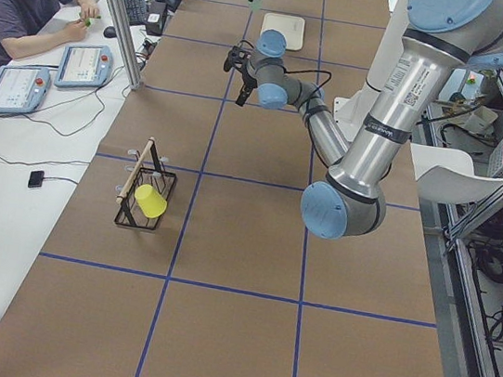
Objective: Left arm grabs green cup and hands to right arm on tray
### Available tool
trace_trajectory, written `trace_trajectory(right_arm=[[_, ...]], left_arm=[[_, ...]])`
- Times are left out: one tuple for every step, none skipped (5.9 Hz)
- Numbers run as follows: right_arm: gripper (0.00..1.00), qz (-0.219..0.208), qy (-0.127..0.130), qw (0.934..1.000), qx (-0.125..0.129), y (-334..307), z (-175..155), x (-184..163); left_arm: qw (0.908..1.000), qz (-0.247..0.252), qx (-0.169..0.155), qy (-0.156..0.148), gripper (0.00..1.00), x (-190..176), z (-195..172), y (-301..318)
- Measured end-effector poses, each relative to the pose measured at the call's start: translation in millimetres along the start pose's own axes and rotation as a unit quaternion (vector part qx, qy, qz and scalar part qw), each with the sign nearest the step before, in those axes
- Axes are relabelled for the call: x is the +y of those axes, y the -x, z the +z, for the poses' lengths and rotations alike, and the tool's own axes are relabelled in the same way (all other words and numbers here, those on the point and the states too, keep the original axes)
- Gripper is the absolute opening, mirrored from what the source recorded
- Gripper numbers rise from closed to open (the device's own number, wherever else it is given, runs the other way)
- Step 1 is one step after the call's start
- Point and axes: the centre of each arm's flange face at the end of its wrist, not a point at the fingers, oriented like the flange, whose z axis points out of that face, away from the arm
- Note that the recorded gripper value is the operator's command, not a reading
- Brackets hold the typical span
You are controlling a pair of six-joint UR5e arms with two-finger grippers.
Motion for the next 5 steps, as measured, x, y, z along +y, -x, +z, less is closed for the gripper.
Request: trace_trajectory(right_arm=[[0.0,-0.004,0.004,1.0,0.006,-23,11,23],[0.0,-0.004,-0.002,1.0,0.0,-45,19,46],[0.0,0.006,-0.012,0.9999,-0.01,-59,23,67],[0.0,0.022,-0.019,0.9993,-0.022,-60,26,81],[0.0,0.027,-0.02,0.999,-0.029,-54,31,90]], left_arm=[[0.9988,0.033,-0.034,0.014,1.0,9,-13,32],[0.9954,0.07,-0.06,0.027,1.0,18,-30,78],[0.9904,0.102,-0.084,0.04,1.0,24,-57,138],[0.9869,0.114,-0.103,0.047,1.0,30,-91,198],[0.9862,0.092,-0.128,0.051,1.0,46,-127,259]])
